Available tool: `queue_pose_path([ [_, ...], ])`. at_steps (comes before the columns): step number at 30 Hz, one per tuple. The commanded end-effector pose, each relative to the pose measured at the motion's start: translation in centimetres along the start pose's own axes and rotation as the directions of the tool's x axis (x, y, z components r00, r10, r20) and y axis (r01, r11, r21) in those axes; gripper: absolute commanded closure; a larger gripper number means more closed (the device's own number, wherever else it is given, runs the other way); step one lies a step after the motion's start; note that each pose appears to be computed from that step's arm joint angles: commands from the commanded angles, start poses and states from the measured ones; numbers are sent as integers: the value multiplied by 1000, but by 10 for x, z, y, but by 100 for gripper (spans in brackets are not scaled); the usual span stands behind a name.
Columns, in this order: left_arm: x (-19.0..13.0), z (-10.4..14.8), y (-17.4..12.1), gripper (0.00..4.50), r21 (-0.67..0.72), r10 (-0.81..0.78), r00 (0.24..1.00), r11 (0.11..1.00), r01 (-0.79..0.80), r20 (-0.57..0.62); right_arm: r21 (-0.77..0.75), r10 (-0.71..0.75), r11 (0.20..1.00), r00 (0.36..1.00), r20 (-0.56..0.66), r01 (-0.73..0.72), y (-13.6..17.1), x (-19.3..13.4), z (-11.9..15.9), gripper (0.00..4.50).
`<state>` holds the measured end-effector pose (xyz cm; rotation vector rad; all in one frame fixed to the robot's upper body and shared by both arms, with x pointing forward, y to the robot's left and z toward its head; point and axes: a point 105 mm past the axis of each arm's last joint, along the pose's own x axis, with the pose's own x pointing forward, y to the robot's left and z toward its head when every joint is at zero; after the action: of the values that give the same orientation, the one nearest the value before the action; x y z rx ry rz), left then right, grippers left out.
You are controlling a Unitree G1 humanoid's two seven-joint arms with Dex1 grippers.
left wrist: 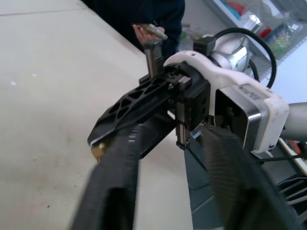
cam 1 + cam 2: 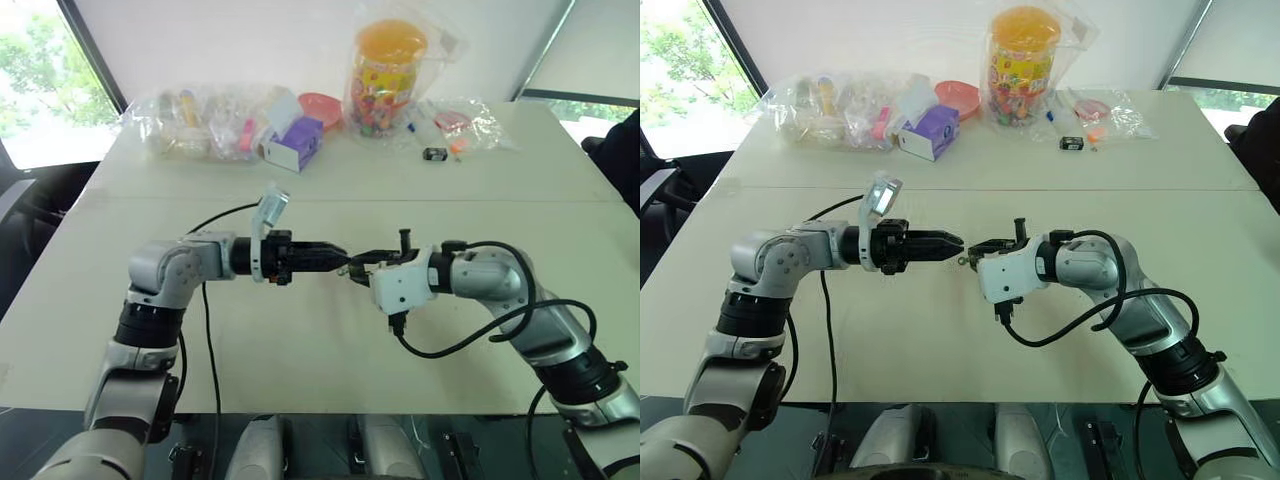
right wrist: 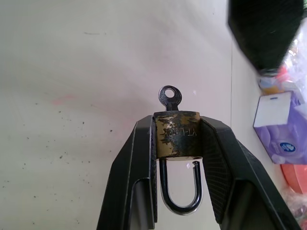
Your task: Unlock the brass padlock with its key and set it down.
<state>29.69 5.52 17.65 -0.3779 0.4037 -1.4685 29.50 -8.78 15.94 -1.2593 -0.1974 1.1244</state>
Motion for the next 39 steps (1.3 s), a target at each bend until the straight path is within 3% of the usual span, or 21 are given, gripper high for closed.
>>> queue_pose_path([
  [1, -3, 2, 1, 59, 85, 42, 999, 996, -40, -12, -7, -58, 998, 998, -8, 58, -9, -5, -1, 376],
  [5, -5, -7, 18, 59, 139, 132, 991, 982, -127, -26, -11, -88, 996, 996, -7, 88, -17, -7, 1, 376],
  [19, 12, -1, 31, 59, 58, 120, 992, 991, -123, 48, -28, -114, 993, 992, 61, 116, -26, -7, 33, 376],
  [21, 15, 0, 31, 111, 50, 112, 992, 992, -115, 57, -28, -112, 993, 992, 64, 114, -25, -7, 36, 376],
  [23, 17, 1, 31, 192, 46, 107, 992, 993, -110, 59, -27, -110, 993, 992, 63, 112, -24, -7, 36, 376],
  [28, 18, -1, 32, 426, 48, 102, 993, 993, -105, 52, -26, -109, 994, 992, 60, 110, -24, -8, 37, 376],
  [30, 17, -3, 31, 448, 53, 100, 994, 993, -102, 39, -27, -108, 994, 993, 55, 110, -24, -8, 36, 376],
  [36, 12, -4, 31, 449, 58, 107, 994, 993, -108, 18, -2, -95, 995, 995, 43, 95, -22, -9, 31, 376],
  [38, 12, -4, 30, 449, 57, 105, 994, 993, -106, 18, 21, -88, 996, 995, 41, 87, -21, -9, 30, 273],
  [39, 12, -4, 30, 449, 57, 105, 994, 993, -106, 18, 26, -86, 996, 995, 40, 85, -21, -9, 29, 247],
])
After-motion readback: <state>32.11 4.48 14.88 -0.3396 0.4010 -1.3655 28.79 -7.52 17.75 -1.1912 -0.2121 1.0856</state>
